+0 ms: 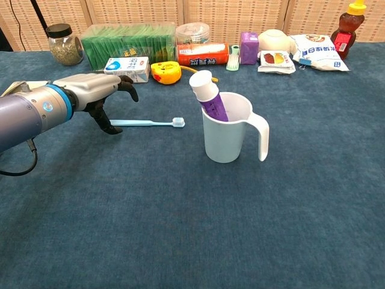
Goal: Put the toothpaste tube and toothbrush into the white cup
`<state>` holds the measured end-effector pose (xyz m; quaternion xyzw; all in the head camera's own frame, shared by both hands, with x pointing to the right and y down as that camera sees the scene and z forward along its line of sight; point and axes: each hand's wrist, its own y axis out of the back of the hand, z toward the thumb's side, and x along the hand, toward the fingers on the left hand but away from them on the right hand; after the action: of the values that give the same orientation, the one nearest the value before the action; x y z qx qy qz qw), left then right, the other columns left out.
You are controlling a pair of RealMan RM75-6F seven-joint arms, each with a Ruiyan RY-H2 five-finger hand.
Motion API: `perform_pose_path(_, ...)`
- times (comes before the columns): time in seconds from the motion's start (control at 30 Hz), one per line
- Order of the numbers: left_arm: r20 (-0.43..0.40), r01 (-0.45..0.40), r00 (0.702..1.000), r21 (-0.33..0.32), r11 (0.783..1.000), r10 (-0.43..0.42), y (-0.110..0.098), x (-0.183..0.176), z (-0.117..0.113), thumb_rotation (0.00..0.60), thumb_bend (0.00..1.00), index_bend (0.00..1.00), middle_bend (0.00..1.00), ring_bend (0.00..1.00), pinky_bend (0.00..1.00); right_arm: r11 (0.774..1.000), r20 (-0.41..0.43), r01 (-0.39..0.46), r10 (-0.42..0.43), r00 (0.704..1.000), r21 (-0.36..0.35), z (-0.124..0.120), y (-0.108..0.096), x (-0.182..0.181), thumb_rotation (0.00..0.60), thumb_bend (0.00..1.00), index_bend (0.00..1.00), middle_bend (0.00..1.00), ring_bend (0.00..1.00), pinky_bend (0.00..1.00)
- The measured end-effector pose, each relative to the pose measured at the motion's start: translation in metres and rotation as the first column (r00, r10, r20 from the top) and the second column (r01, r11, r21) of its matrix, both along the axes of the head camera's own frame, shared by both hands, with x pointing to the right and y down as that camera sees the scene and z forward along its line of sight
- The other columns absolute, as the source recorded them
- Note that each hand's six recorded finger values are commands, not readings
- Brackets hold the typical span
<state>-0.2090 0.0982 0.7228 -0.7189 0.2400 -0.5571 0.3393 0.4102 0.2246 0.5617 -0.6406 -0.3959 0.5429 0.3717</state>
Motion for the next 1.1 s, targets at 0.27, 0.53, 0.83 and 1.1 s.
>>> perform_pose_path(0.27,0.022,-0.018,1.0,0.013,1.0,0.018,-0.001,0.011,0.003,0.6,0.27,0.29,0.0,0.0,0.1,1.0,0.006,-0.004,0.004,1.0,0.002,-0.002,0.0,0.002,0.6,0.0,0.0,0.0,0.0,0.0)
perform_pose_path(0.53,0.041,-0.027,0.999,0.016,1.0,0.026,-0.001,0.022,0.01,0.6,0.27,0.31,0.04,0.0,0.11,1.0,0.007,-0.001,0.001,1.0,-0.004,0.0,-0.001,0.001,0.6,0.0,0.0,0.0,0.0,0.0)
perform_pose_path(0.83,0.051,-0.018,0.999,0.047,0.999,0.016,-0.003,0.028,0.011,0.6,0.29,0.4,0.14,0.06,0.14,1.0,0.009,-0.003,0.004,1.0,-0.006,0.001,-0.001,0.002,0.6,0.0,0.0,0.0,0.0,0.0)
perform_pose_path(1.1,0.055,-0.017,0.998,0.053,0.998,0.014,-0.002,0.037,0.015,0.6,0.3,0.41,0.14,0.07,0.14,1.0,0.011,-0.002,0.002,1.0,-0.008,0.001,-0.001,0.001,0.6,0.0,0.0,0.0,0.0,0.0)
